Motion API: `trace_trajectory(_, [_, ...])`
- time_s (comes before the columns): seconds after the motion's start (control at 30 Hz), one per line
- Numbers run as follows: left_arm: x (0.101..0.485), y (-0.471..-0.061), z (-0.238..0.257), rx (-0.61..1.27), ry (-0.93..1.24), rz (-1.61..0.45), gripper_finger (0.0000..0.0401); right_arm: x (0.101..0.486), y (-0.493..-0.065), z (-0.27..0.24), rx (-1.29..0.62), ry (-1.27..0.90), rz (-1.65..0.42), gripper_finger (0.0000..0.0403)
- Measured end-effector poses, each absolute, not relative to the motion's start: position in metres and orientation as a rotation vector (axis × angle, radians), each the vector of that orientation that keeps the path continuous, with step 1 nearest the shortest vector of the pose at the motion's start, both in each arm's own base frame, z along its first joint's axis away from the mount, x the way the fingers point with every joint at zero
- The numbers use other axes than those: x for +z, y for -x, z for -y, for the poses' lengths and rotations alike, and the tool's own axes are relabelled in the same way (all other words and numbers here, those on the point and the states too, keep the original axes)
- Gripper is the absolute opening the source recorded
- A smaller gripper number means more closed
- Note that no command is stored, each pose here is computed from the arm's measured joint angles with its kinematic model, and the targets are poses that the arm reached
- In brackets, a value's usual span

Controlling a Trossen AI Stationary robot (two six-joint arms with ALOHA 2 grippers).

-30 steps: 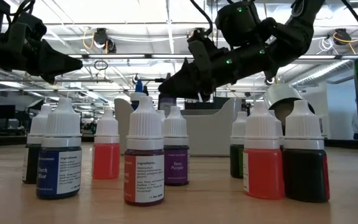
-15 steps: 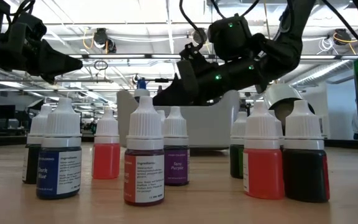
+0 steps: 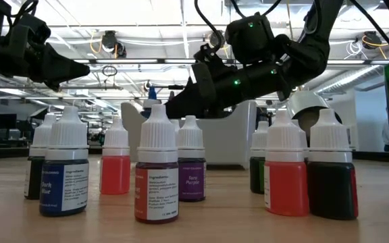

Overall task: Pick & Place food coloring
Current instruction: Put the big purple bottle into the gray bin, then put the big green bottle into the gray bin

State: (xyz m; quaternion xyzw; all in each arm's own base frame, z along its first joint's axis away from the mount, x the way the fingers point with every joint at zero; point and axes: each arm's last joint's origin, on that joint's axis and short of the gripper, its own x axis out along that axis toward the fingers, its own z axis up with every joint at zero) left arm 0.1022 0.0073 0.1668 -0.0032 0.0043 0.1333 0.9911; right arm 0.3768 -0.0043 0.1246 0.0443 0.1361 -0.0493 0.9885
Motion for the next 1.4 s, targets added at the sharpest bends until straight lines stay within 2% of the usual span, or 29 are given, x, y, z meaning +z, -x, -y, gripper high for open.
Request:
trace_trajectory(0.27, [0.167,-0.102,-0.007,0.267,0.007,-0.009,0.004,0.126,-0.376,-0.004,-0.07,-0.077,-0.263,0.018])
trace_trajectory(0.43, [0.167,-0.102,-0.007,0.267,0.007,-0.009,0.004,0.14,-0.375,-0.004,-0.07,-0.059,-0.234,0.0198])
trace_trajectory(0.57, [0.167,-0.102,-0.007,0.267,0.007,-0.009,0.004,0.166,-0.371,-0.003,-0.065,-0.022,-0.165,0.0208])
trace_trajectory(0.77, [0.167,-0.102,-0.007,0.267,0.006,-0.011,0.004,0.23,-0.347,-0.011,-0.039,0.004,-0.087,0.0214])
trace_trajectory(0.93, [0.166,-0.102,-0.007,0.266,0.006,-0.014,0.004,0.268,-0.318,-0.028,0.026,0.079,-0.103,0.0199])
trace_trajectory(1.07, [0.166,-0.102,-0.007,0.266,0.024,-0.013,0.004,0.283,-0.293,-0.044,0.088,0.091,-0.172,0.0164])
trace_trajectory(1.23, [0.166,-0.102,-0.007,0.266,0.024,-0.015,0.004,0.276,-0.269,-0.072,0.2,0.108,-0.169,0.0126])
trace_trajectory(1.4, [0.166,-0.102,-0.007,0.266,0.025,-0.019,0.004,0.249,-0.25,-0.1,0.317,0.115,-0.199,0.0126])
